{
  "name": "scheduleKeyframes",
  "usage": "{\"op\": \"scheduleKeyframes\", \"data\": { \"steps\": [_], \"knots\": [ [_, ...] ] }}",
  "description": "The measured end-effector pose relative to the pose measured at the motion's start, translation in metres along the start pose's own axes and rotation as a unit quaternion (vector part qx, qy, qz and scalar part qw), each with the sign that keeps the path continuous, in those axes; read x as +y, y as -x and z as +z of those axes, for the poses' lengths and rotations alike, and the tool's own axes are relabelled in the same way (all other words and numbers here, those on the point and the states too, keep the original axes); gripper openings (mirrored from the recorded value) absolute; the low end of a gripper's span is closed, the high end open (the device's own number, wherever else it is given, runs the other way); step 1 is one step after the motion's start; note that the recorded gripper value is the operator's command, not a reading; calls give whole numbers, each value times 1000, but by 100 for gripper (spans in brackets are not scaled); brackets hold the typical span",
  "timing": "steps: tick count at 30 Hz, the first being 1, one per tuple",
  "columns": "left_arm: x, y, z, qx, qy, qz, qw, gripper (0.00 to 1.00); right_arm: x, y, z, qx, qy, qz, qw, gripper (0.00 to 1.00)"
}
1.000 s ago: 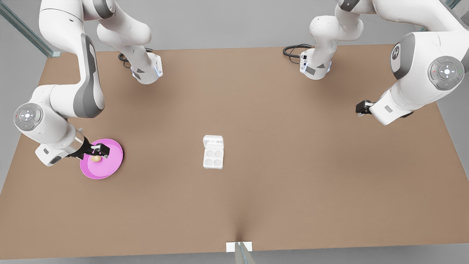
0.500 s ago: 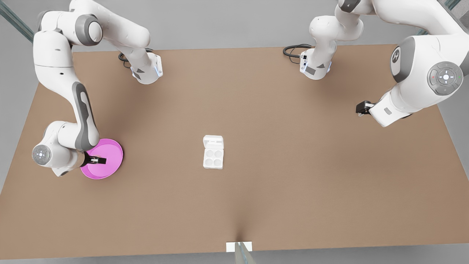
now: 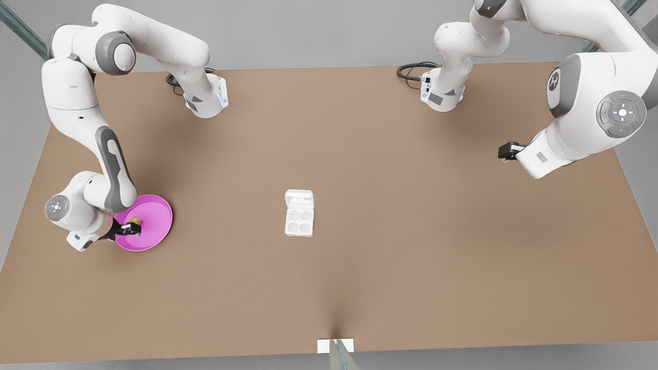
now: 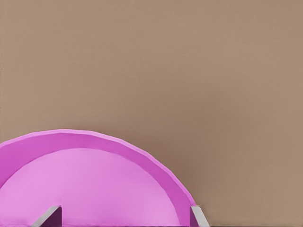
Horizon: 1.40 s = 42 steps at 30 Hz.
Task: Pack egg into the box and close the box lid
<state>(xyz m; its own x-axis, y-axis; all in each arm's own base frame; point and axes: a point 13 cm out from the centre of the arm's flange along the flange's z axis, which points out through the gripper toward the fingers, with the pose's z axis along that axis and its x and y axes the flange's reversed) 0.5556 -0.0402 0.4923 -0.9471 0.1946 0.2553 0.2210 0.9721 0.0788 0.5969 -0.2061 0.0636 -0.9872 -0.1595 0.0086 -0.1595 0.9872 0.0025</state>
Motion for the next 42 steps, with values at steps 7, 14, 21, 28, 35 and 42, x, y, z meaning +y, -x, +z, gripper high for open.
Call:
{"op": "scheduleKeyframes", "data": {
  "steps": [7,14,21,28,35,42],
  "knots": [
    [1,0,1,1,0,0,1000,100,14,-39,8,15,15,-35,999,100],
    [1,1,4,4,-1,0,1000,100,15,-54,19,10,15,-59,998,100],
    [1,2,6,6,-1,1,1000,100,10,-57,32,9,16,-70,997,100],
    [1,3,8,8,-1,2,1000,100,10,-58,36,9,17,-80,997,89],
    [1,0,8,12,-2,2,1000,100,10,-57,34,8,18,-89,996,61],
    [0,-1,7,14,-2,2,1000,100,13,-48,26,5,18,-105,994,50]
  ]
}}
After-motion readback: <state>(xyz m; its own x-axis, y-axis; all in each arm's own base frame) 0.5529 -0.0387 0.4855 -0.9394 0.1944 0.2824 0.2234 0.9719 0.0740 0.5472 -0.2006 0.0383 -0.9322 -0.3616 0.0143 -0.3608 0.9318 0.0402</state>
